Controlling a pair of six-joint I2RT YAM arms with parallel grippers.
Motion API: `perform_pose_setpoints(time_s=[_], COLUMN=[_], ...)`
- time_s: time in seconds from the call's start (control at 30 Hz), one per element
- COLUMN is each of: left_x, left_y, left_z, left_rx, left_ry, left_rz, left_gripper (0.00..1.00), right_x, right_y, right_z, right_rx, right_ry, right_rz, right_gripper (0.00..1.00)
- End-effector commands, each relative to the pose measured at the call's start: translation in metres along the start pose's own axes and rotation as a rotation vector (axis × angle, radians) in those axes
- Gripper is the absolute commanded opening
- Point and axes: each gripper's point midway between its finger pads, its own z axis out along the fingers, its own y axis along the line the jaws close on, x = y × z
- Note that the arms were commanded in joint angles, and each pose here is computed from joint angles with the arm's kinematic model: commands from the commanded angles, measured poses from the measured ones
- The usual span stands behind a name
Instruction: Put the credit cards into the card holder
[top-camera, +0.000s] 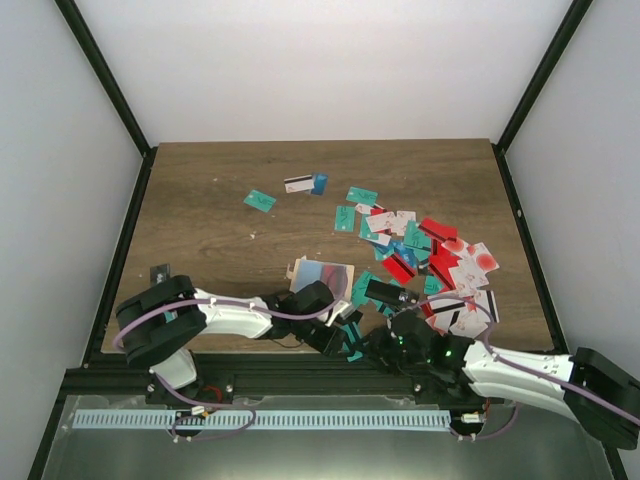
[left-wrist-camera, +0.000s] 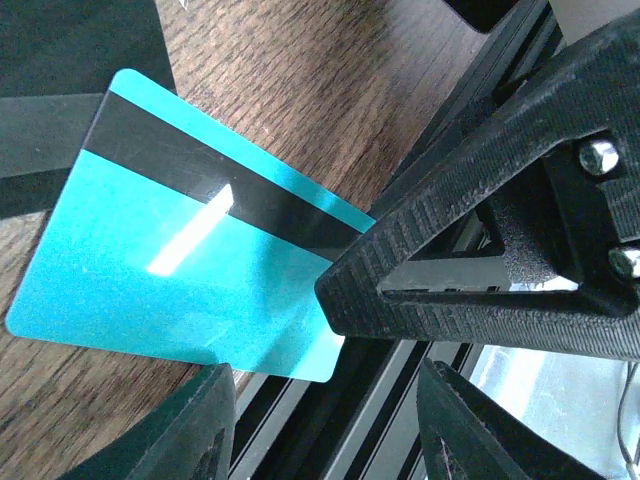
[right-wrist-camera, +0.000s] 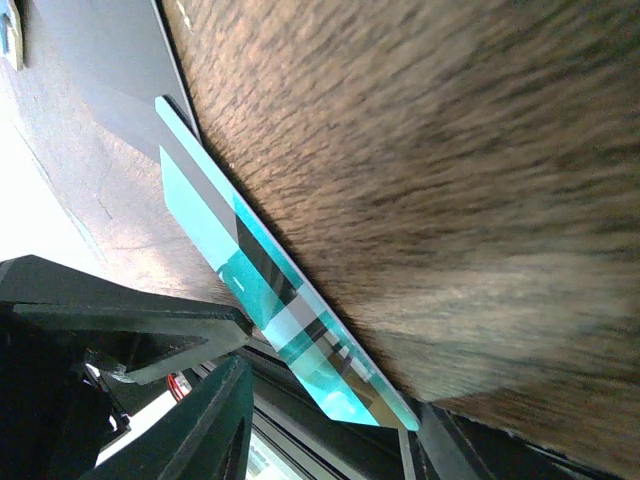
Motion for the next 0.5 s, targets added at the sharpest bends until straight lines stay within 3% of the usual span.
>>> perform_pose_setpoints(time_s=[0.0, 0.13, 0.47], left_x=[0.0156, 0.0179, 0.0216], left_y=[0.0063, 0.0078, 0.0117], left_z=[0.0036, 0.0056, 0.0124], left_rx=[-0.001, 0.006, 0.017], left_ry=[0.046, 0.049, 0.063], left_rz=[-0.017, -0.028, -0.04], left_gripper=[0.52, 0.52, 0.51], right_x=[-0.0109, -0.0123, -0.012], right_y=[-0.0168, -0.0179, -0.0216], right_z=[0.0007, 0.0013, 0.0018], right_rx=[0.021, 0.018, 0.015], right_ry=[-0.058, -0.064, -0.059], right_rz=[0.022, 0.025, 0.013], right_gripper=[0.41, 0.39, 0.19])
